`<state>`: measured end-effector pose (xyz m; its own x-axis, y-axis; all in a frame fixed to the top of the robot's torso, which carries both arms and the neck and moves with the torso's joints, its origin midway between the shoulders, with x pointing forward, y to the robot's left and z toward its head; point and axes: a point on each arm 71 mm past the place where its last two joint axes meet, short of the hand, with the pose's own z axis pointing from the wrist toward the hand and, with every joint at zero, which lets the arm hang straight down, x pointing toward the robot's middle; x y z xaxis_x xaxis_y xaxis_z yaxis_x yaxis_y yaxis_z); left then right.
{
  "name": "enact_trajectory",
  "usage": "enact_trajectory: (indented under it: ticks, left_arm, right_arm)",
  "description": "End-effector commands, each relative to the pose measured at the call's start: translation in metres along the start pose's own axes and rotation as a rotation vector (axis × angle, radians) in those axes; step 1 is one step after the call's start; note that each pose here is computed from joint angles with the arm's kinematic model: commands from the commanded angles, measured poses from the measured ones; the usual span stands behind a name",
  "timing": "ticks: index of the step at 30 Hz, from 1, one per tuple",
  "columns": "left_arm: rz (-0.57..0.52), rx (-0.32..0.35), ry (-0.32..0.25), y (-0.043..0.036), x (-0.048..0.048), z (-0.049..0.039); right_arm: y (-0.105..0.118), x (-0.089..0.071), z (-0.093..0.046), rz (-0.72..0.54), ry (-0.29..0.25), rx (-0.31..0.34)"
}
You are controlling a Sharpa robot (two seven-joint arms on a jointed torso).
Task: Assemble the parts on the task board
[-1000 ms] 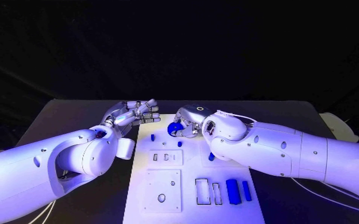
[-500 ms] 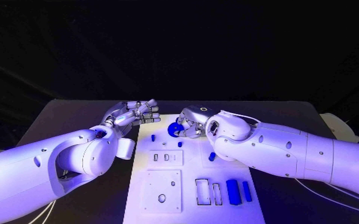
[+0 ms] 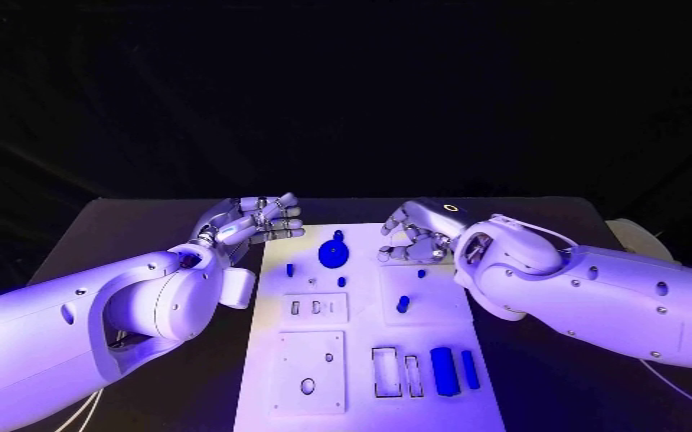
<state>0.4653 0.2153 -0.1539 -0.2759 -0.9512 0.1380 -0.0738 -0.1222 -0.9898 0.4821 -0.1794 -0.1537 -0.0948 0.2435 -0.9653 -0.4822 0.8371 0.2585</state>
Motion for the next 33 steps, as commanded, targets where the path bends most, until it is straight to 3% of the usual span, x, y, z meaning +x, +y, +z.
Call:
enact_trajectory:
  ticks: [1, 9, 15, 24, 33]
  left_arm:
    - [-0.009, 0.008, 0.024, -0.0013, 0.0027, 0.0007]
    - [-0.014, 0.008, 0.037, -0.0002, 0.0045, 0.0031]
    - [-0.014, 0.006, 0.035, 0.0004, 0.0039, 0.004]
    - [-0.012, 0.006, 0.031, 0.0007, 0.0026, 0.0044]
    - [-0.012, 0.005, 0.031, 0.0008, 0.0027, 0.0044]
  right_arm:
    - [-0.013, -0.006, -0.015, 0.107, 0.024, -0.065]
    - [-0.067, -0.018, -0.039, 0.138, 0.009, 0.04]
    - [-0.092, -0.018, -0.047, 0.136, 0.013, 0.095]
    - [-0.108, -0.012, -0.044, 0.145, 0.029, 0.137]
    - [-0.109, 0.001, -0.04, 0.167, 0.062, 0.151]
